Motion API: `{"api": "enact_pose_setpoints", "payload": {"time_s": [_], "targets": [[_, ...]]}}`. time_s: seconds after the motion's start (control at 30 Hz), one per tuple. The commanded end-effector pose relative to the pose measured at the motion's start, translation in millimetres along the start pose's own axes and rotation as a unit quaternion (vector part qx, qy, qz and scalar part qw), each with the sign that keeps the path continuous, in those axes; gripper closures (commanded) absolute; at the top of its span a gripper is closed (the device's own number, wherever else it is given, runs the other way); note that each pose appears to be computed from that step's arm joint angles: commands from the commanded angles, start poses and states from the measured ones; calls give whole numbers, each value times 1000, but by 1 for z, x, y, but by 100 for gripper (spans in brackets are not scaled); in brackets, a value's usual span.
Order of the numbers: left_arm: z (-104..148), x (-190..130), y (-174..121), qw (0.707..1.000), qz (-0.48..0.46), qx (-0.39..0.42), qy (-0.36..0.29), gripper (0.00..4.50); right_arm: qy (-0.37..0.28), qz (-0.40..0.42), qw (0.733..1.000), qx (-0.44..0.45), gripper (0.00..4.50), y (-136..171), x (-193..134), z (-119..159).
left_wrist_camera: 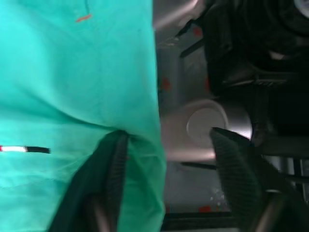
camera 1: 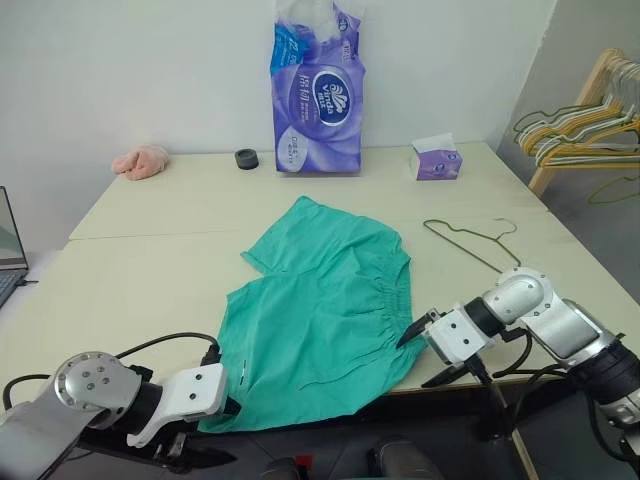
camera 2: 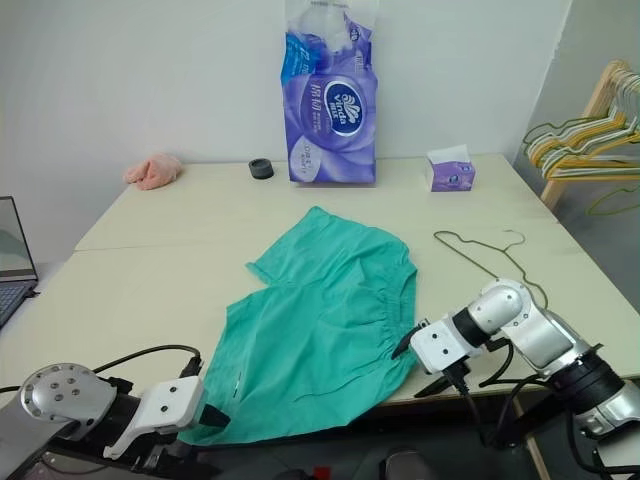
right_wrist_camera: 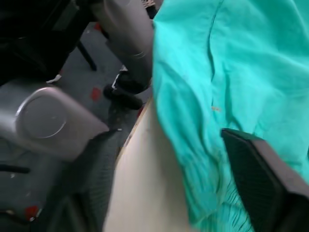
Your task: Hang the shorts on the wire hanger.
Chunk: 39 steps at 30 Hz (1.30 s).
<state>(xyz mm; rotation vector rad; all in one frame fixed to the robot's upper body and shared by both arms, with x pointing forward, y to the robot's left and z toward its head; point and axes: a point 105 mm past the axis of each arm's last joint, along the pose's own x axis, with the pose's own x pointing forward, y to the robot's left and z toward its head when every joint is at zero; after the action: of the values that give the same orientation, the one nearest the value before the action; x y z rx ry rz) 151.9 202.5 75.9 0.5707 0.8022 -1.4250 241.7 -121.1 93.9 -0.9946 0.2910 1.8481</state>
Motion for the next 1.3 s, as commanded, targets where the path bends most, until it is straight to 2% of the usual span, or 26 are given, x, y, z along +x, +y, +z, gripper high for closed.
{"api": "enact_pose_setpoints", "payload": {"time_s": [0.03,0.07,0.23,0.4,0.43,0.5,0.53,0.57,0.63,0.77,0.8,0.87,0.97,1.03,1.17,1.3], "targets": [[21,-16,23,994,76,17,-71,30,-52,-45,997,31,0,-15,-29,22],[28,-20,32,989,105,20,-100,6,-72,-68,994,49,0,-20,-35,26],[62,-39,56,960,188,20,-204,6,-155,-209,955,143,0,-47,-71,29],[81,-57,89,922,290,4,-257,6,-201,-327,896,223,0,-64,-101,15],[83,-60,97,916,308,4,-255,2,-204,-362,877,241,0,-69,-109,6],[94,-64,108,907,330,16,-263,2,-210,-443,823,288,0,-77,-128,-19],[102,-66,114,900,343,26,-266,2,-194,-486,793,311,0,-78,-136,-38],[108,-67,117,896,352,33,-268,2,-181,-510,776,325,0,-77,-139,-49],[123,-67,118,895,335,36,-293,2,-130,-570,718,376,0,-72,-147,-90],[134,-63,112,910,285,44,-297,2,-49,-646,632,426,0,-61,-162,-145],[134,-62,112,913,279,48,-293,2,-38,-653,617,437,0,-59,-164,-153],[134,-60,112,919,269,53,-284,2,-17,-661,607,441,0,-57,-166,-165],[139,-58,112,924,251,65,-283,2,11,-686,554,472,0,-46,-177,-190],[142,-56,110,926,239,69,-283,2,23,-691,537,483,0,-39,-181,-198],[143,-49,100,935,202,75,-282,2,39,-655,557,509,0,-27,-168,-208],[142,-43,91,942,168,80,-279,2,49,-620,566,541,0,-14,-153,-215]]}}
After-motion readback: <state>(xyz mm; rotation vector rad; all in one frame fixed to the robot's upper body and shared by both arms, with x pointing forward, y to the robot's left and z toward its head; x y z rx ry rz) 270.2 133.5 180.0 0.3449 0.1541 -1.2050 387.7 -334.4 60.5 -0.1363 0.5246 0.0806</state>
